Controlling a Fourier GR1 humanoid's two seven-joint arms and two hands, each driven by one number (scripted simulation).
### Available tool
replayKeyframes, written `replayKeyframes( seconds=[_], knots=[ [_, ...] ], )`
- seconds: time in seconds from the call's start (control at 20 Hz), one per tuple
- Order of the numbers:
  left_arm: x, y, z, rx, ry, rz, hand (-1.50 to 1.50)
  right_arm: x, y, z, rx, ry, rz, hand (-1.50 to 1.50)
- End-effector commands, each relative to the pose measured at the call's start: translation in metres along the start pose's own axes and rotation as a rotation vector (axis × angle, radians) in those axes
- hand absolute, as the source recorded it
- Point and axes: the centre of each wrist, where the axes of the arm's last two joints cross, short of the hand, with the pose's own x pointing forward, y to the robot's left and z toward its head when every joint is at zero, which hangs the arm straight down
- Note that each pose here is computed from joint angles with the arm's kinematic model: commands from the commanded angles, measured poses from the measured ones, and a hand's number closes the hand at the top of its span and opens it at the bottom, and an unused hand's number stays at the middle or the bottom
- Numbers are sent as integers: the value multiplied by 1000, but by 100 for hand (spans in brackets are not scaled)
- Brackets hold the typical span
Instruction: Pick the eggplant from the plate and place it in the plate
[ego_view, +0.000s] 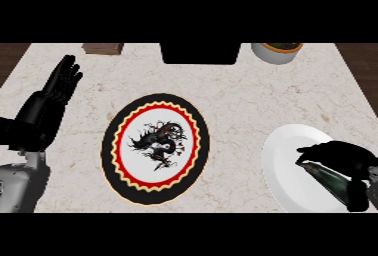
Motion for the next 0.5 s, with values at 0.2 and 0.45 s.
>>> replayKeyframes(
  seconds=[0.2,0.45],
  knots=[
    [-1,1,7,7,-7,-4,0,-4,11,3,-257,-59,37,150],
    [5,3,8,15,1,2,0,-25,-13,9,-573,333,-138,150]
  ],
)
